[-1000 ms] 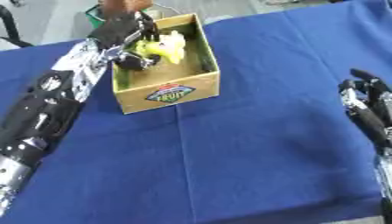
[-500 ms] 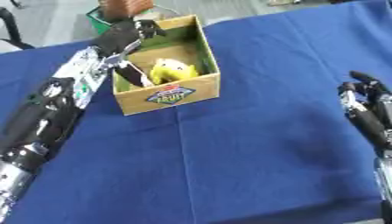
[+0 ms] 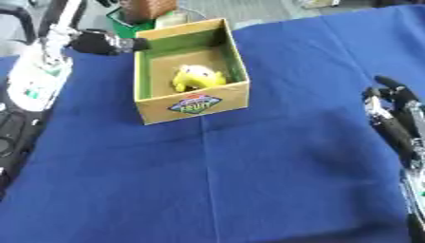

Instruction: Pick up objects on the table and place them in the box.

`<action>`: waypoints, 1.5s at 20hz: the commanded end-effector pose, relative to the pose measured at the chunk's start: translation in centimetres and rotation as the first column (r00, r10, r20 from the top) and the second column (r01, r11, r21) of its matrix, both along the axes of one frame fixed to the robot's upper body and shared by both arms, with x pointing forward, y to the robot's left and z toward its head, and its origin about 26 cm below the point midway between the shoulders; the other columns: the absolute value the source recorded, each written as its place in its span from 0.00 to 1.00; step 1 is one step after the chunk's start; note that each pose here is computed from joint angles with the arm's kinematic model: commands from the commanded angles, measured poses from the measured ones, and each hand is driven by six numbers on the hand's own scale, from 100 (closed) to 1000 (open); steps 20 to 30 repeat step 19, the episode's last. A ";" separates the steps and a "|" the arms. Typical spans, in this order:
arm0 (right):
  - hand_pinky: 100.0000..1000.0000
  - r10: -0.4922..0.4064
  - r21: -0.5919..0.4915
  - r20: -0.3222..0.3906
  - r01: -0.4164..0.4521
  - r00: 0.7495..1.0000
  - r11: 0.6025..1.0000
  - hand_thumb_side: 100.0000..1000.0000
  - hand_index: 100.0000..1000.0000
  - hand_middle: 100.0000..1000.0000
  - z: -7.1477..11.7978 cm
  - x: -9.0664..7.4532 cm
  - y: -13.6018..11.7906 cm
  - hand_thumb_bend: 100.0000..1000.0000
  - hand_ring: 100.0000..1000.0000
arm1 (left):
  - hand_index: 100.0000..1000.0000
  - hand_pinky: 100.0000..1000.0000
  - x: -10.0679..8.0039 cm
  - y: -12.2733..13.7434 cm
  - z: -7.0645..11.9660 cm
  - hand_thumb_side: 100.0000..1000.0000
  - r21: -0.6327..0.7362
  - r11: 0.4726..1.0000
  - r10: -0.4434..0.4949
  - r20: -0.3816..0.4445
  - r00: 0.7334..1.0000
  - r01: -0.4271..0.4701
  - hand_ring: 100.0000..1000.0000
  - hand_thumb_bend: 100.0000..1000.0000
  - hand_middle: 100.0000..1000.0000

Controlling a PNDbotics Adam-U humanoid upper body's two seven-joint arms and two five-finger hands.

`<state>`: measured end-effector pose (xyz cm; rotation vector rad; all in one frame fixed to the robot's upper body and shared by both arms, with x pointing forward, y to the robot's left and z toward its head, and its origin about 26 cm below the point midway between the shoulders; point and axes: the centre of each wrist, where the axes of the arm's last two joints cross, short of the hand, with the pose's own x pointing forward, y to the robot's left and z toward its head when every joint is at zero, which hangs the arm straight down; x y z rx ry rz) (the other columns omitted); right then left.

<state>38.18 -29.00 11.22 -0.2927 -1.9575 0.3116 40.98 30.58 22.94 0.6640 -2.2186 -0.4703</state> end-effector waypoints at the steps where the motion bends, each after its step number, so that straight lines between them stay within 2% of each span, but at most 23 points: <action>1: 0.72 -0.015 -0.016 0.048 0.016 0.999 1.000 0.50 0.88 0.61 1.5 0.0 -0.4 0.00 0.88 | 0.73 0.52 -1.9 2.7 0.6 0.36 -0.223 0.974 0.044 -0.001 0.999 -0.043 0.53 0.79 0.55; 5: 0.72 -0.028 -0.014 0.053 0.029 0.998 0.999 0.50 0.88 0.61 1.6 0.0 -0.7 0.00 0.88 | 0.72 0.51 -3.6 4.8 -3.6 0.35 -0.409 0.906 0.071 -0.109 0.992 -0.109 0.53 0.76 0.54; 7: 0.72 -0.032 -0.010 0.052 0.032 0.998 0.999 0.50 0.88 0.61 1.6 0.0 -0.7 0.00 0.88 | 0.71 0.51 -4.4 5.4 -5.6 0.35 -0.461 0.879 0.058 -0.156 0.986 -0.125 0.52 0.75 0.54; 10: 0.72 -0.034 -0.009 0.054 0.035 0.998 0.999 0.50 0.88 0.61 1.6 0.0 -0.8 0.00 0.88 | 0.71 0.50 -5.5 5.7 -7.4 0.34 -0.505 0.852 0.040 -0.198 0.979 -0.137 0.52 0.74 0.54; 19: 0.72 -0.041 -0.005 0.056 0.042 0.998 0.999 0.50 0.88 0.61 1.6 0.0 -0.8 0.00 0.88 | 0.71 0.50 -7.3 5.1 -8.5 0.34 -0.552 0.825 0.016 -0.194 0.981 -0.122 0.51 0.72 0.52; 30: 0.72 -0.041 -0.005 0.056 0.042 0.998 0.999 0.50 0.88 0.61 1.6 0.0 -0.8 0.00 0.88 | 0.71 0.50 -7.3 5.1 -8.5 0.34 -0.552 0.825 0.016 -0.194 0.981 -0.122 0.51 0.72 0.52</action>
